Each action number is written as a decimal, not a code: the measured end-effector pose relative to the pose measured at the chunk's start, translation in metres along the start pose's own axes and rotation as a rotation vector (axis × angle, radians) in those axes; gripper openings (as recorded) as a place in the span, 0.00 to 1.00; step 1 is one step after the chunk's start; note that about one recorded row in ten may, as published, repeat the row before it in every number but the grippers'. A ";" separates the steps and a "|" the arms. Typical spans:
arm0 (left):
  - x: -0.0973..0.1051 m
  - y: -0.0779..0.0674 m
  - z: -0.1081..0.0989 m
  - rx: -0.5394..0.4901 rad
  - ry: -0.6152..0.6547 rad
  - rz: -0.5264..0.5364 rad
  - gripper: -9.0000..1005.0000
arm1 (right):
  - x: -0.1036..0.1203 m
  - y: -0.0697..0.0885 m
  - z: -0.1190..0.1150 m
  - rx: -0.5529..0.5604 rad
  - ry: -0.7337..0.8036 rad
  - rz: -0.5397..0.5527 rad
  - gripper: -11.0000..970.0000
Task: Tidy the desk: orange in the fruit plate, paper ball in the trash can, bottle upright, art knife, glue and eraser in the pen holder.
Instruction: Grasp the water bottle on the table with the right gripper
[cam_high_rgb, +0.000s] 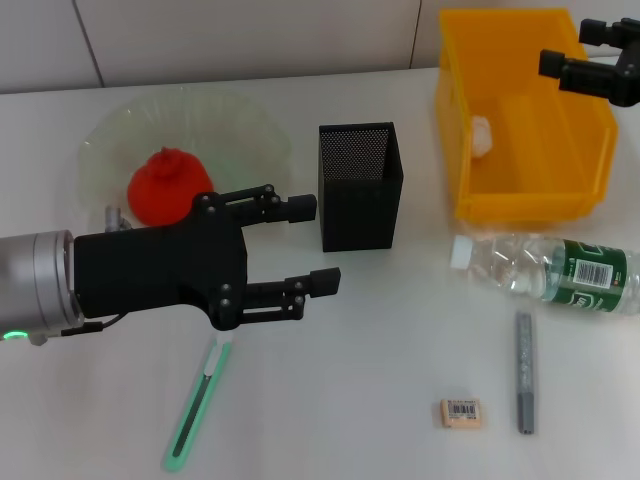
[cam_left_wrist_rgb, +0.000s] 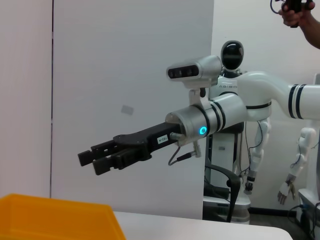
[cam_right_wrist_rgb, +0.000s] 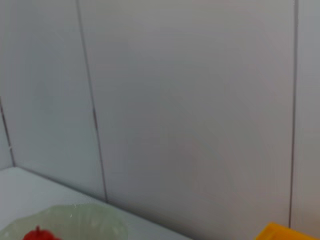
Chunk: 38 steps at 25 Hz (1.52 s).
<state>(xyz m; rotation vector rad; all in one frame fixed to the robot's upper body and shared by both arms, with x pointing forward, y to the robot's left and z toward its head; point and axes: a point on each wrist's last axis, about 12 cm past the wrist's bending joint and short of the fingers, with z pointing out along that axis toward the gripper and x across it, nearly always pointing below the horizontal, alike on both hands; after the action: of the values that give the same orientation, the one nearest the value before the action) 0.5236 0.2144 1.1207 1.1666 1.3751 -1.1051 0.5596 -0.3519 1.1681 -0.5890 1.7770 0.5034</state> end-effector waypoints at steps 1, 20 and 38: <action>0.000 0.000 0.000 0.000 0.000 0.000 0.74 | -0.003 0.003 -0.002 -0.007 0.012 -0.014 0.73; 0.002 -0.001 0.000 0.002 0.004 -0.004 0.74 | -0.048 0.051 -0.027 -0.089 0.371 0.009 0.78; 0.004 -0.004 0.002 0.015 0.010 0.000 0.74 | -0.048 0.062 -0.030 -0.083 0.683 0.096 0.78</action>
<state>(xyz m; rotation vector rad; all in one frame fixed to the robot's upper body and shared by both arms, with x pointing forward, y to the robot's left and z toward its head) 0.5196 0.2125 1.1168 1.1849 1.3767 -1.1121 0.5099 -0.3145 1.2243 -0.7984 2.4477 0.4735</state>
